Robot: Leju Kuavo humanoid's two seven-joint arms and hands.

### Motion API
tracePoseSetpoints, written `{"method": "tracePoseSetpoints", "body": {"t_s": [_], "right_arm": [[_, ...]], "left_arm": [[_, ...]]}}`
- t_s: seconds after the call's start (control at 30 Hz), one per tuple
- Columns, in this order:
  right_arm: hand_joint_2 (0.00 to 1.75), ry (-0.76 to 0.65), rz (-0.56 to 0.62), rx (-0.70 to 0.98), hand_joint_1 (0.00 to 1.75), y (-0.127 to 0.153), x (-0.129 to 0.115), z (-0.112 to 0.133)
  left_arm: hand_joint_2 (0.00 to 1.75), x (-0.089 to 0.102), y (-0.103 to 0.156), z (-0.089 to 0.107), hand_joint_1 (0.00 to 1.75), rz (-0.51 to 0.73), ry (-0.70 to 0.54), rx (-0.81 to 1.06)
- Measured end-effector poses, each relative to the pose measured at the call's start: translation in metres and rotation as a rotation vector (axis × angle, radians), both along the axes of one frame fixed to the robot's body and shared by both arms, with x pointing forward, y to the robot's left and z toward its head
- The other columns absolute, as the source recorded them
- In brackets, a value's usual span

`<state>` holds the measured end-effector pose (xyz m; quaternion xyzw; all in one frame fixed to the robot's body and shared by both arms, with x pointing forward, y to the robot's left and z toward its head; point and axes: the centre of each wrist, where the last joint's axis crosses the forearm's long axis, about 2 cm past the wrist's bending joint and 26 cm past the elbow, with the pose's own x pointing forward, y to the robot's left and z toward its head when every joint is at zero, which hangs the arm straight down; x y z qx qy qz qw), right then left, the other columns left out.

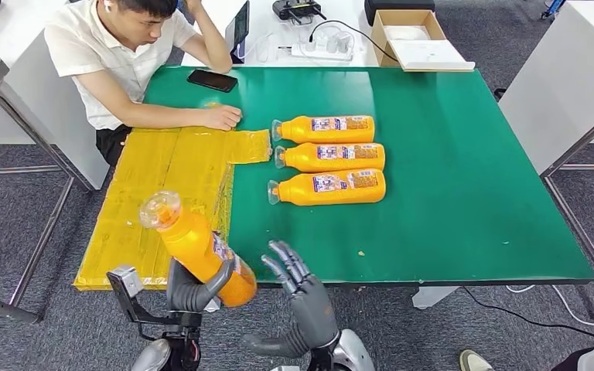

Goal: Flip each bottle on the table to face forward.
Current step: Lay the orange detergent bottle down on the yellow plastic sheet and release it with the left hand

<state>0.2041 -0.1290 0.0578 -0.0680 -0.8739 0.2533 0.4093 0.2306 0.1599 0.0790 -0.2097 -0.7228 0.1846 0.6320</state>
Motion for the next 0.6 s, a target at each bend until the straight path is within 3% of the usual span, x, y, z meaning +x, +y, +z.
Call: {"method": "tracePoseSetpoints", "body": {"t_s": [0.2,0.33,0.5,0.6], "right_arm": [[0.0,-0.116,-0.115,0.084,0.0,-0.017,0.004,0.03],[1.75,-0.146,-0.182,0.135,0.0,-0.028,0.005,0.043],[1.75,-0.175,-0.274,0.209,0.0,-0.043,0.012,0.058],[1.75,-0.179,-0.281,0.236,0.0,-0.042,0.014,0.062]], "left_arm": [[1.75,0.001,0.016,-0.005,1.75,0.07,0.001,0.136],[1.75,0.0,0.022,-0.006,1.75,0.117,-0.005,0.249],[1.75,0.008,0.034,0.0,1.75,0.338,-0.151,0.761],[1.75,0.023,0.034,0.008,1.75,0.385,-0.226,0.927]]}}
